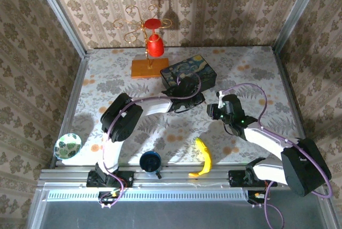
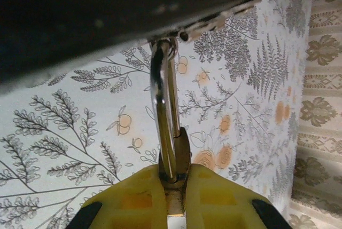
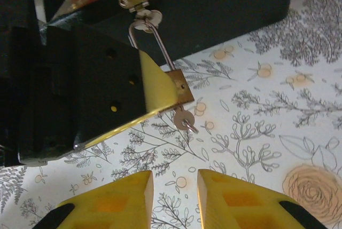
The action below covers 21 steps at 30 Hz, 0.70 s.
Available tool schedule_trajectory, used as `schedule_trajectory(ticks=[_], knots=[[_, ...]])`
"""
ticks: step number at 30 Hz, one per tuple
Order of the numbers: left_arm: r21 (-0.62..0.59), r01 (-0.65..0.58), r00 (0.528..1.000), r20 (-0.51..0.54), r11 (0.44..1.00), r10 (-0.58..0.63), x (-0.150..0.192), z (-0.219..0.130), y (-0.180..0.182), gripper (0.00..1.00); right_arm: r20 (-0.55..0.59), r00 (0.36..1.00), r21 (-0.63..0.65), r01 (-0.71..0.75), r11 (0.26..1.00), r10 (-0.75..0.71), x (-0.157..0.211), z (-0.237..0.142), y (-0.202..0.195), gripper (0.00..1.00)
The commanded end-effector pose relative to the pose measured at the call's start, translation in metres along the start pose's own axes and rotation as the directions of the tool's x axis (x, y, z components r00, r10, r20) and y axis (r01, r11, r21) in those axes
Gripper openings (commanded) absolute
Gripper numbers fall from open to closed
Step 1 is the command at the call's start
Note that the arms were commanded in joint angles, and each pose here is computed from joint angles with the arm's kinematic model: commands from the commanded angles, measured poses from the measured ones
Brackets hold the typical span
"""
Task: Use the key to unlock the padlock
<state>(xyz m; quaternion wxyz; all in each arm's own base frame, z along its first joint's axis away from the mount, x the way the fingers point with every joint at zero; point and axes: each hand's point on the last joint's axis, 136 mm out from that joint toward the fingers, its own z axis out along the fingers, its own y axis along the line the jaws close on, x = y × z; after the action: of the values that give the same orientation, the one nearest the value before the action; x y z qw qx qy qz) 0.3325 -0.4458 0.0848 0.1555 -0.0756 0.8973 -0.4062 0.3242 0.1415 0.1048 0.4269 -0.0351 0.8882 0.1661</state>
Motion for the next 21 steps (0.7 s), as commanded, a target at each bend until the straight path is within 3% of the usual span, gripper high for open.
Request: schedule_trajectory(ticks=[1,9,21], knots=[[0.085,0.008,1.0,-0.019,0.996,-0.006,-0.001,-0.02,-0.029,0.0,-0.005,0.994,0.025,0.108,0.994,-0.108,-0.003,0.003,0.003,0.29],[0.095,0.013,0.998,-0.063,0.995,-0.007,0.005,-0.027,-0.031,0.0,-0.043,0.977,0.044,0.209,0.977,-0.207,0.006,0.013,0.008,0.29],[0.106,0.025,0.997,-0.08,0.994,-0.016,0.004,-0.039,-0.029,0.0,-0.066,0.968,0.051,0.247,0.968,-0.244,0.009,0.018,0.009,0.3]])
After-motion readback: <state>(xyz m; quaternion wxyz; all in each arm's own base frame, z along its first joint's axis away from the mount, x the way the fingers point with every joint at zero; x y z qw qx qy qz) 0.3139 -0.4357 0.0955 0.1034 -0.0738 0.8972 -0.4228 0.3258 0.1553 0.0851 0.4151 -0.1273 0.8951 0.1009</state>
